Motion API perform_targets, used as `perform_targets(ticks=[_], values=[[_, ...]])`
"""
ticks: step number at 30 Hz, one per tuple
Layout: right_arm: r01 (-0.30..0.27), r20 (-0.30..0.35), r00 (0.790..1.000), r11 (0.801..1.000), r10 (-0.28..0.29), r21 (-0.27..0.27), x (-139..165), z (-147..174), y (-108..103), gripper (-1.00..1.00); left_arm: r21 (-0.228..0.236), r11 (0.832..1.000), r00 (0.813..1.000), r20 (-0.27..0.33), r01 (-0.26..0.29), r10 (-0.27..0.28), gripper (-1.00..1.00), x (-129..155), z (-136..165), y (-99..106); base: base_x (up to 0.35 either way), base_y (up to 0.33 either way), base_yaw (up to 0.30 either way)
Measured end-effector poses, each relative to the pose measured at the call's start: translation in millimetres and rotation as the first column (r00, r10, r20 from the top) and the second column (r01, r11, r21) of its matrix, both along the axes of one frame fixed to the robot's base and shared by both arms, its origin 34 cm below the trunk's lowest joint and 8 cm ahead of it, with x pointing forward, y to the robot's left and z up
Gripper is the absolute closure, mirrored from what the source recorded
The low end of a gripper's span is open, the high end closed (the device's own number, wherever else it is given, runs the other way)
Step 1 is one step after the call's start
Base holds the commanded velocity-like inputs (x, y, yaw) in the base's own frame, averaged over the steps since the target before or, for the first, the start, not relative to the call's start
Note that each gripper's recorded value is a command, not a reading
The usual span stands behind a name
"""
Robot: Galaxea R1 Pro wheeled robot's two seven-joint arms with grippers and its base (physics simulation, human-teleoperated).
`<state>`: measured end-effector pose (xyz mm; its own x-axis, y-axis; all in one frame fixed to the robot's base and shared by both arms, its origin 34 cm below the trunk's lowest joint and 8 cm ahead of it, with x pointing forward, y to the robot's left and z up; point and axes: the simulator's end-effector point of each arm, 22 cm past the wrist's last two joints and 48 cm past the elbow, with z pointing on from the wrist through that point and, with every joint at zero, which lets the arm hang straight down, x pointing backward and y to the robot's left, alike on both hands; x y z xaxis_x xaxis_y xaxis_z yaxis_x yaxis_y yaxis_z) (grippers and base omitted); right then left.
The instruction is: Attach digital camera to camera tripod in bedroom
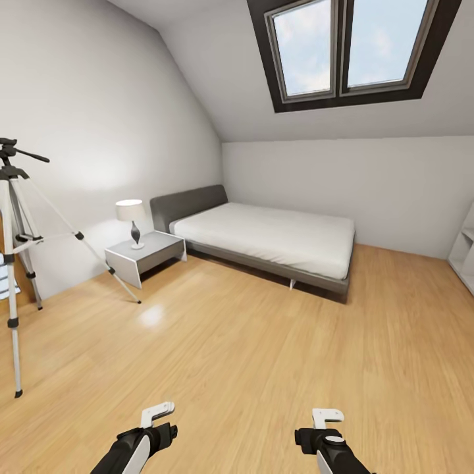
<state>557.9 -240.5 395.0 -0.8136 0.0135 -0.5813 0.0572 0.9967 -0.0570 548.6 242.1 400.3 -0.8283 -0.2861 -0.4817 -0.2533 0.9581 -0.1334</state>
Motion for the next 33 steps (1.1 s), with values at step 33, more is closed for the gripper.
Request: perform_targets(ticks=[33], values=[[-0.001, 0.001, 1.000, 1.000, 0.001, -0.002, -17, -72, 0, -1.00, 0.003, 1.000, 1.000, 0.012, -0.010, 0.010, -1.00, -14, -70, 4, 0.000, 0.000, 0.000]])
